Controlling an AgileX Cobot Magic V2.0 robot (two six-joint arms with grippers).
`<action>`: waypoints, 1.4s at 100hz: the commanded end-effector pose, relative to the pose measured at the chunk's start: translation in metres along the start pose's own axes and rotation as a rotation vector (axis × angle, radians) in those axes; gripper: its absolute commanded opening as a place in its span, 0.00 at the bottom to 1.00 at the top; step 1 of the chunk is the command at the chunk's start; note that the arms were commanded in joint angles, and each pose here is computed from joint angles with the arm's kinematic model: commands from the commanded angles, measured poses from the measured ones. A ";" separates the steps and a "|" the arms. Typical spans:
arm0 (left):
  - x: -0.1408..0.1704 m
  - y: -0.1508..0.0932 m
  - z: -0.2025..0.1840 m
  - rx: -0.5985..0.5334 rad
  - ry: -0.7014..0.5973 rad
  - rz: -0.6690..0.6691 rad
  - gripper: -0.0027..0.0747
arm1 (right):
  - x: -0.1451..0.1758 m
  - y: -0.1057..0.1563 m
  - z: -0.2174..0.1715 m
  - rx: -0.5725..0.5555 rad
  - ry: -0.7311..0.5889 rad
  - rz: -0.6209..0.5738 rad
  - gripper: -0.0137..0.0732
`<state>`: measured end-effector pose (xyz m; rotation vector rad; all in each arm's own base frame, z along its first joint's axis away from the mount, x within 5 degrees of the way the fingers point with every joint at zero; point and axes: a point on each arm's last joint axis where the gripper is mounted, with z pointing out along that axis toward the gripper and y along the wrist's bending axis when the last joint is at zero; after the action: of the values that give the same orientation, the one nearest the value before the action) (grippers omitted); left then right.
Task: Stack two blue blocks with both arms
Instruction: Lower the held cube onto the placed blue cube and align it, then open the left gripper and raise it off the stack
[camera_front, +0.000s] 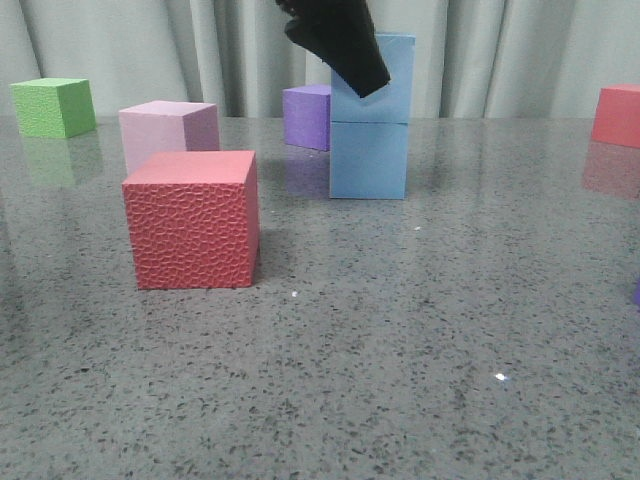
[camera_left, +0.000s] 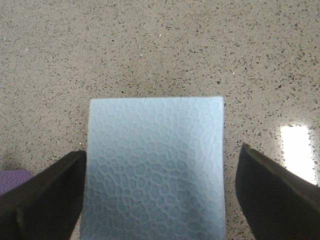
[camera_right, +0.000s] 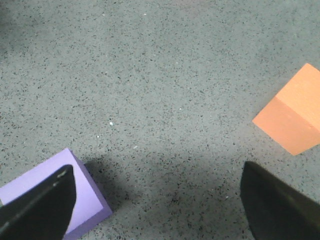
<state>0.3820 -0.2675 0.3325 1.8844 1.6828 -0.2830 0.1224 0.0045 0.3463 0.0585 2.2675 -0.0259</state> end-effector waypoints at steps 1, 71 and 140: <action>-0.022 0.000 -0.034 -0.090 -0.092 0.028 0.80 | -0.011 -0.001 -0.007 0.006 -0.086 -0.014 0.91; -0.043 -0.005 -0.084 -0.123 -0.146 -0.102 0.80 | -0.011 -0.001 -0.007 0.006 -0.086 -0.014 0.91; 0.010 0.014 -0.207 -0.441 -0.233 -0.657 0.80 | -0.011 -0.001 -0.007 0.006 -0.086 -0.014 0.91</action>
<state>0.3753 -0.1733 0.4525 1.0699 2.0256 -0.3185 0.1224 0.0045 0.3463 0.0585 2.2675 -0.0259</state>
